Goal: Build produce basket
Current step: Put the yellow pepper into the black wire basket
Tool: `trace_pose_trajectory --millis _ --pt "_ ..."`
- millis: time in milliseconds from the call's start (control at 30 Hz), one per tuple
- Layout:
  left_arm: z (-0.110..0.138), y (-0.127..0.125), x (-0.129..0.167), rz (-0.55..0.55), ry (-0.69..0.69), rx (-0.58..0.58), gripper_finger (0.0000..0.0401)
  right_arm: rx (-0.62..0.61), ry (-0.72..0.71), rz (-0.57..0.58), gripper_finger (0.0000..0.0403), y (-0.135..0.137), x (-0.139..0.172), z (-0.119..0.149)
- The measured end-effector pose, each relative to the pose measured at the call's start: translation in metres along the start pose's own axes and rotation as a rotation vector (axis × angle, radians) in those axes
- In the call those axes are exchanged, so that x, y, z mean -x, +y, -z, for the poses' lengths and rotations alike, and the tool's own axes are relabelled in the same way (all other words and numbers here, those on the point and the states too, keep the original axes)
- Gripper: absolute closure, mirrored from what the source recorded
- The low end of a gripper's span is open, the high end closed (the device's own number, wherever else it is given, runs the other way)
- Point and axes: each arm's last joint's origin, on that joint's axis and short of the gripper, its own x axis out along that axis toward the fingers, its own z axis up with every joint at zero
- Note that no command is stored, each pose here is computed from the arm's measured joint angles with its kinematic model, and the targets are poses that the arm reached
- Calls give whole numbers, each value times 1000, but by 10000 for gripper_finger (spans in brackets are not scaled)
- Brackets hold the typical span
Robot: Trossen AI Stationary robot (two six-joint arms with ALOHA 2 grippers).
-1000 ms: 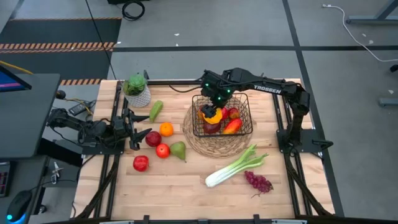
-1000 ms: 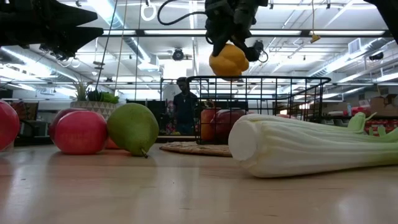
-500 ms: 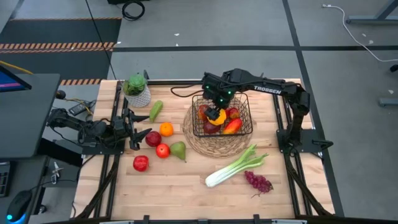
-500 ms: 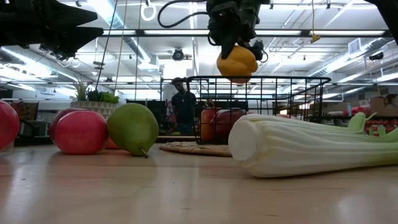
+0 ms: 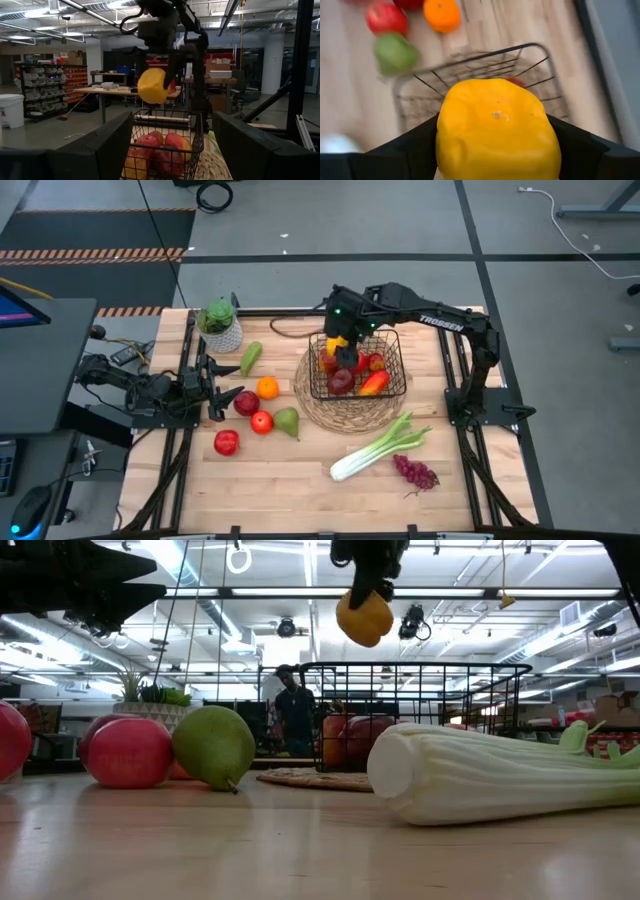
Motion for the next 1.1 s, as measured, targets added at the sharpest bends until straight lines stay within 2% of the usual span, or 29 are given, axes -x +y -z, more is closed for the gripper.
trace_pose_trajectory --millis 100,367,767,900,1100 --pt "0 0 0 0 0 0 119 154 13 56 88 4 -3 -1" --pt "0 0 0 0 0 0 119 327 84 87 88 7 -15 4" --pt "0 0 0 0 0 0 119 339 133 106 88 7 -27 10" --pt "0 0 0 0 0 1 119 413 217 170 88 4 -26 16" --pt "0 0 0 0 0 0 119 433 339 152 88 4 -23 27"
